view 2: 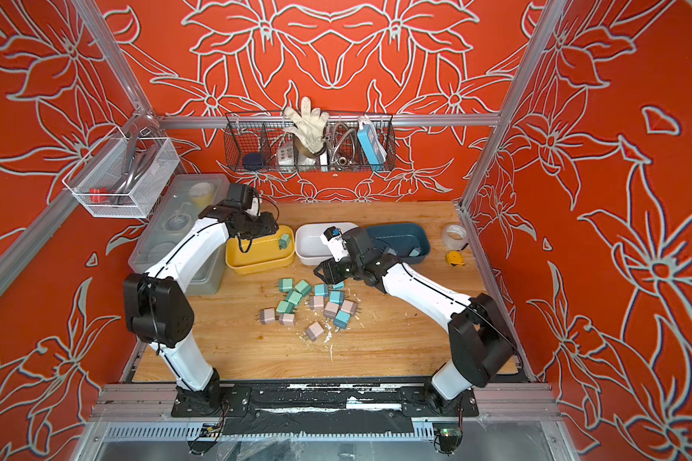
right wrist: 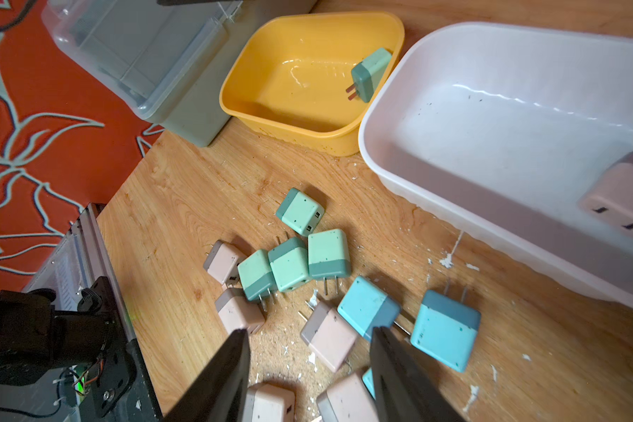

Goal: Place the plugs by color into the storage box
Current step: Place the plug in the storage box, then pick up the plug from the center of the board, then place the plug in the storage box, then pick up the plug from the center of the board.

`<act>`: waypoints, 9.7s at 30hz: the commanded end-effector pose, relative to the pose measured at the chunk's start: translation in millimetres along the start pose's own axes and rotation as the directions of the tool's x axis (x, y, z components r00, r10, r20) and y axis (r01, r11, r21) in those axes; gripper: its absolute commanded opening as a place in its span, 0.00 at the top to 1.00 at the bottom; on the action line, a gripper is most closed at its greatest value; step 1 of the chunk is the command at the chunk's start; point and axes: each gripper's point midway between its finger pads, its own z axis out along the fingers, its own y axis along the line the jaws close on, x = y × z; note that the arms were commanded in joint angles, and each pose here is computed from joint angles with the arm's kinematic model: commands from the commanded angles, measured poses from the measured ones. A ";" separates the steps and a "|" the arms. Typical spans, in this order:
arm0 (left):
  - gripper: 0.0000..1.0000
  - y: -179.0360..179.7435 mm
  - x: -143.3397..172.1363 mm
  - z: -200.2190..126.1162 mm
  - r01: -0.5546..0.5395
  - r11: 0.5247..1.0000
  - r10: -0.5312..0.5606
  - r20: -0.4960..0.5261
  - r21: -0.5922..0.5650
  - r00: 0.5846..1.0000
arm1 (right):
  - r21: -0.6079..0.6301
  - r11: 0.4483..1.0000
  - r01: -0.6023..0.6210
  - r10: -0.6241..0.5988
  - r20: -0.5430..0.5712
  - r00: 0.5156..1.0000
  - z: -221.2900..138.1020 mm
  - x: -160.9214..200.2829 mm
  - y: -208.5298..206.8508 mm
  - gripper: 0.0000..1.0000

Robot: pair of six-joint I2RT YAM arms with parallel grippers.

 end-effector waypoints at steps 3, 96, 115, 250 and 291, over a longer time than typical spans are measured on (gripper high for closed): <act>0.43 -30.2 32.0 -26.8 -0.052 0.996 0.053 -0.010 0.073 0.999 | 0.090 0.996 0.007 -0.005 -0.027 1.000 -29.7 25.3 -8.8 0.42; 0.45 -12.7 229.6 -83.1 -0.227 0.914 0.272 -0.095 0.335 0.958 | 0.216 0.958 0.187 -0.031 -0.574 0.818 77.7 157.6 -18.9 0.34; 0.46 -13.2 229.3 -82.3 -0.225 0.915 0.272 -0.099 0.336 0.957 | 0.198 0.962 0.186 -0.047 -0.554 0.831 82.1 148.0 -10.9 0.41; 0.47 -23.1 248.9 -98.2 -0.356 0.874 0.393 -0.050 0.331 0.918 | 0.336 0.937 0.092 -0.047 -0.139 0.989 -37.4 55.3 -68.5 0.40; 0.47 -29.3 261.1 -83.8 -0.370 0.861 0.432 -0.116 0.350 0.894 | 0.285 0.949 0.136 -0.012 -0.395 0.918 25.4 162.8 -80.0 0.36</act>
